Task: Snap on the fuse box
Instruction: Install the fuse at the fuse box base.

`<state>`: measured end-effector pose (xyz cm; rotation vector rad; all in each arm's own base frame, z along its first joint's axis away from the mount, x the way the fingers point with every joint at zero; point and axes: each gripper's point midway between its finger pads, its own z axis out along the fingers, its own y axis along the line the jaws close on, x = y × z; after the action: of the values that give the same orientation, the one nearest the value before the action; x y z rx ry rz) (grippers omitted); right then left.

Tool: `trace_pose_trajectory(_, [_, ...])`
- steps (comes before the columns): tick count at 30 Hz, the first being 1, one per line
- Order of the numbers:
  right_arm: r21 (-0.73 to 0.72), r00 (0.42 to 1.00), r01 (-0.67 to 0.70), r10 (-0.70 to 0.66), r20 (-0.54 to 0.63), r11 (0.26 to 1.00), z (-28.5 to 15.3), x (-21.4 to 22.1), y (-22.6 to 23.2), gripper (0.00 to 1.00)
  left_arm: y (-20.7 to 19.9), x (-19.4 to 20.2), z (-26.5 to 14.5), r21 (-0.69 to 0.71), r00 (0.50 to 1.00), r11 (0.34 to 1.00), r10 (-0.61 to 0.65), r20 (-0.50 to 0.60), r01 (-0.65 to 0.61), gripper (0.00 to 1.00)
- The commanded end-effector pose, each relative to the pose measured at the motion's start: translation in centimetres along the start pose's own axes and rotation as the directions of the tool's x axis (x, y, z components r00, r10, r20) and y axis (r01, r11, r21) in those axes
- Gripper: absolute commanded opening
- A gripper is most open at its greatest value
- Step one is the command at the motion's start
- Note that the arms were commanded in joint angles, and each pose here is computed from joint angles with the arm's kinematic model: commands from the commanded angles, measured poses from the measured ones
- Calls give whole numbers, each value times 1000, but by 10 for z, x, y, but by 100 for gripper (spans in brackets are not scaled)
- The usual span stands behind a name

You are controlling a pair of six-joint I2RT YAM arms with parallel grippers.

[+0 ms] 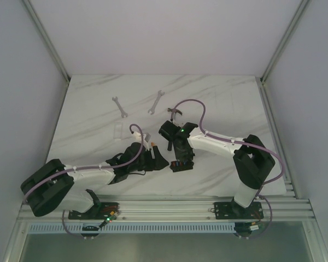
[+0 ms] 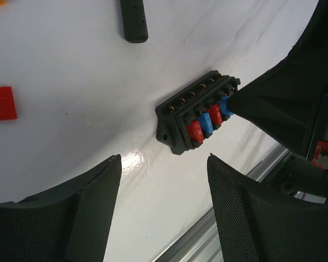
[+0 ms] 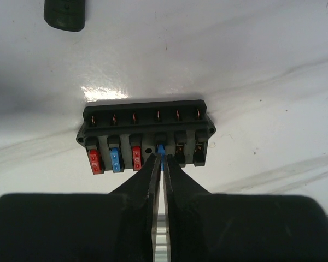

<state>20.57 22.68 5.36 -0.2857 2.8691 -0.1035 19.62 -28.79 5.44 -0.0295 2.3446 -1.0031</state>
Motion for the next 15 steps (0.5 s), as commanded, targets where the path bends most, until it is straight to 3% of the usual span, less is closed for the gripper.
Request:
trace_pose_trajectory(1, [16,999,-9,10,-35,1000,6,11,-6,9,-22,-9,6,66,1000,998,1,10,-2,73])
trace_pose_trajectory(6, [25,996,-4,6,-83,1000,14,22,-8,0,-24,-6,11,73,1000,997,-3,-10,4,71])
trace_pose_trajectory(15, [75,984,42,-29,-174,996,32,48,-22,0,-20,-3,12,56,1000,998,-6,-18,7,69])
